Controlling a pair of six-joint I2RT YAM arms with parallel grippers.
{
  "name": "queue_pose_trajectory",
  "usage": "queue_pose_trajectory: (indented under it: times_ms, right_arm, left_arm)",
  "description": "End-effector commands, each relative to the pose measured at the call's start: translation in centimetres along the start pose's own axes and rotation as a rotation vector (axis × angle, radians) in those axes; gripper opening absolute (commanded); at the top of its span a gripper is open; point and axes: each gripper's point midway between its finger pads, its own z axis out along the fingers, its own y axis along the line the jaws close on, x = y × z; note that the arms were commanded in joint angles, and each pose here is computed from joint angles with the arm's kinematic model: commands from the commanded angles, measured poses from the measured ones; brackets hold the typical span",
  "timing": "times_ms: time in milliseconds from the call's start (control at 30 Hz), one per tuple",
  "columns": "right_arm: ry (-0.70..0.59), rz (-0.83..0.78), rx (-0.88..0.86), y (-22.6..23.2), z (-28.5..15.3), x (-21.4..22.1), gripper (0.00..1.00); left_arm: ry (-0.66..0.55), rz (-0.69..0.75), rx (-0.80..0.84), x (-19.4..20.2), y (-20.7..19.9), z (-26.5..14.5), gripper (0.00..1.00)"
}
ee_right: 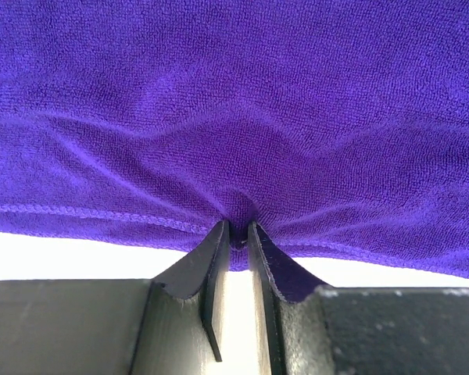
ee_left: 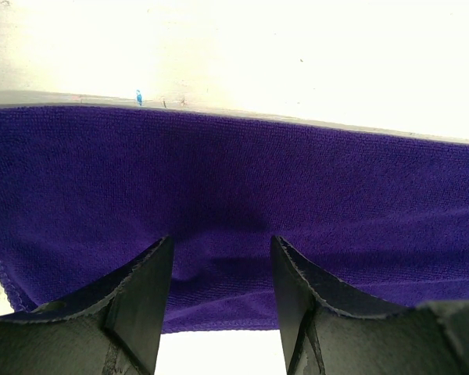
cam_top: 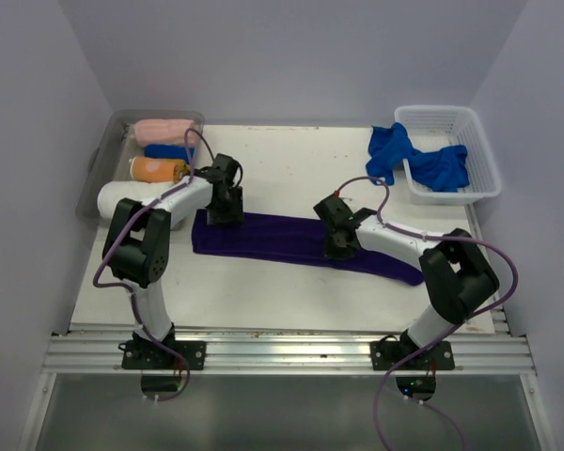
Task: Roll the towels
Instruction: Fold the towel
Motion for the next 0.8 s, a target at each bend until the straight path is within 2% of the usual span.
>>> queue_pose_trajectory:
  times_ms: [0,100,267,400,567,700,767]
  right_arm:
    - [-0.024,0.003,0.003,0.1,-0.3,-0.5,0.2]
    - [-0.027,0.001,0.002,0.2,-0.4,-0.6,0.25]
    - [-0.036,-0.004,0.005,0.2,-0.6,-0.9,0.24]
    - [-0.028,-0.006,0.009,0.2,-0.3,-0.8,0.13]
    - [-0.03,-0.005,0.009,0.3,-0.4,-0.8,0.11]
    - [-0.047,-0.001,0.004,0.2,-1.3,-1.1,0.01]
    - [-0.054,-0.002,-0.002,0.3,-1.8,-1.2,0.0]
  left_arm:
    - [-0.012,0.014,0.006,-0.6,0.2,-0.1,0.56]
    - [-0.011,0.014,0.009,-0.5,0.1,-0.1,0.56]
    - [-0.014,0.015,0.01,-0.6,0.1,-0.2,0.56]
    - [-0.015,0.017,0.01,-0.6,0.1,-0.2,0.56]
    - [-0.011,0.017,0.012,-0.5,0.1,-0.1,0.56]
    - [-0.008,0.017,0.011,-0.5,0.1,0.1,0.56]
    - [-0.002,0.019,0.002,-0.4,0.3,0.3,0.56]
